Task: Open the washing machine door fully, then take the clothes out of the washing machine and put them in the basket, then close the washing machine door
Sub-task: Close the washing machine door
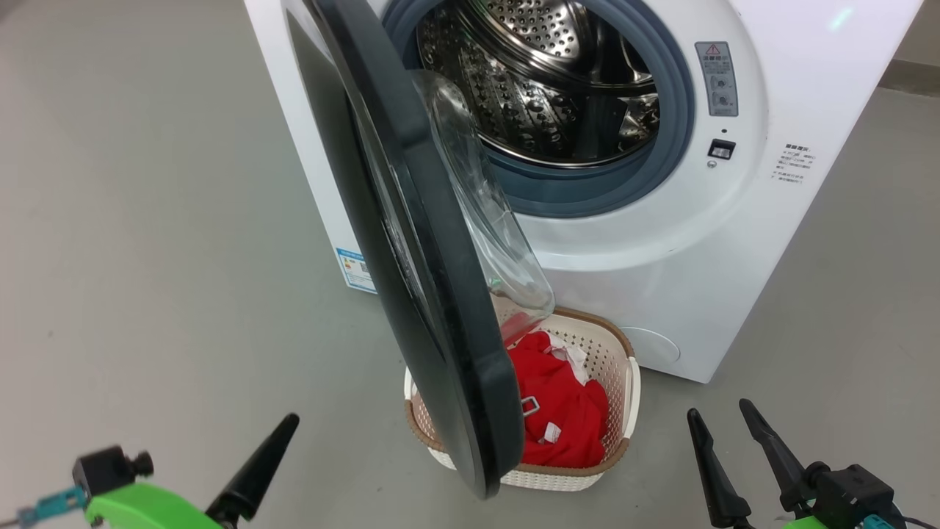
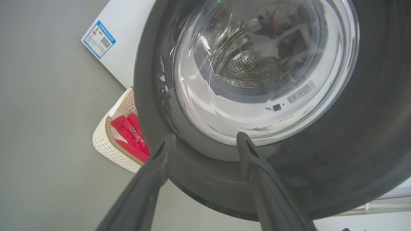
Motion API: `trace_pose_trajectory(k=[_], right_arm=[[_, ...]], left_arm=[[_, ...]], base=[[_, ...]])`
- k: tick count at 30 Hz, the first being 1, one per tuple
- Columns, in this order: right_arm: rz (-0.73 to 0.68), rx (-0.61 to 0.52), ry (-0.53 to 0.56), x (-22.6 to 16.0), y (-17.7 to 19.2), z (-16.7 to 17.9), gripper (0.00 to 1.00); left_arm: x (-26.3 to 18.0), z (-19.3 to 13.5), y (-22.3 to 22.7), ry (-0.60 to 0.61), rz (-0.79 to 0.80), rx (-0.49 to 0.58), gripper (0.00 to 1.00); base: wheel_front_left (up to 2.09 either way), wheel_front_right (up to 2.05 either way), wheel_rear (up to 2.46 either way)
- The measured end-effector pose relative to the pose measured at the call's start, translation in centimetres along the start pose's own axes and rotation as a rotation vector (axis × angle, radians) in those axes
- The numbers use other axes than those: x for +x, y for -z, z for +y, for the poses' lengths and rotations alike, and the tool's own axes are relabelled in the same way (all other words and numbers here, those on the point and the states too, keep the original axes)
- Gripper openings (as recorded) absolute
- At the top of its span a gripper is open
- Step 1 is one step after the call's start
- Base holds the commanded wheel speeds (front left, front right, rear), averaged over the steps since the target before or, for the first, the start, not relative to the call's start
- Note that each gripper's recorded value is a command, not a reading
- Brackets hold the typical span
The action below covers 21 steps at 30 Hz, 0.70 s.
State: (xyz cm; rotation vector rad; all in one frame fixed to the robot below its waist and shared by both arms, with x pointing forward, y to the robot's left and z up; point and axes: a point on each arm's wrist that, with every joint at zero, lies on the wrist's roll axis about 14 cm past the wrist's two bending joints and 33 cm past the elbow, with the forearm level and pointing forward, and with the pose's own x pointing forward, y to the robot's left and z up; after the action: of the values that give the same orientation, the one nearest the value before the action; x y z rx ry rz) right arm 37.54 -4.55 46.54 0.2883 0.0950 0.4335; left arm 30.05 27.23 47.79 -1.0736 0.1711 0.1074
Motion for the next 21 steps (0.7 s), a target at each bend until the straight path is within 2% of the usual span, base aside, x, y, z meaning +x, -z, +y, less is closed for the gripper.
trace_pose_trajectory(k=[10, 21], right_arm=[[0.01, 0.005, -0.002, 0.1, 0.4, 0.1, 1.0], [0.019, 0.006, -0.005, 0.1, 0.6, 0.2, 1.0]], left_arm=[[-1.1, 2.6, 2.0, -0.083, -0.074, -0.046, 1.0], [-2.3, 5.7, 3.4, -0.183, -0.139, 0.03, 1.0]], base=[[0.0, 0.0, 0.0], [0.0, 0.0, 0.0]])
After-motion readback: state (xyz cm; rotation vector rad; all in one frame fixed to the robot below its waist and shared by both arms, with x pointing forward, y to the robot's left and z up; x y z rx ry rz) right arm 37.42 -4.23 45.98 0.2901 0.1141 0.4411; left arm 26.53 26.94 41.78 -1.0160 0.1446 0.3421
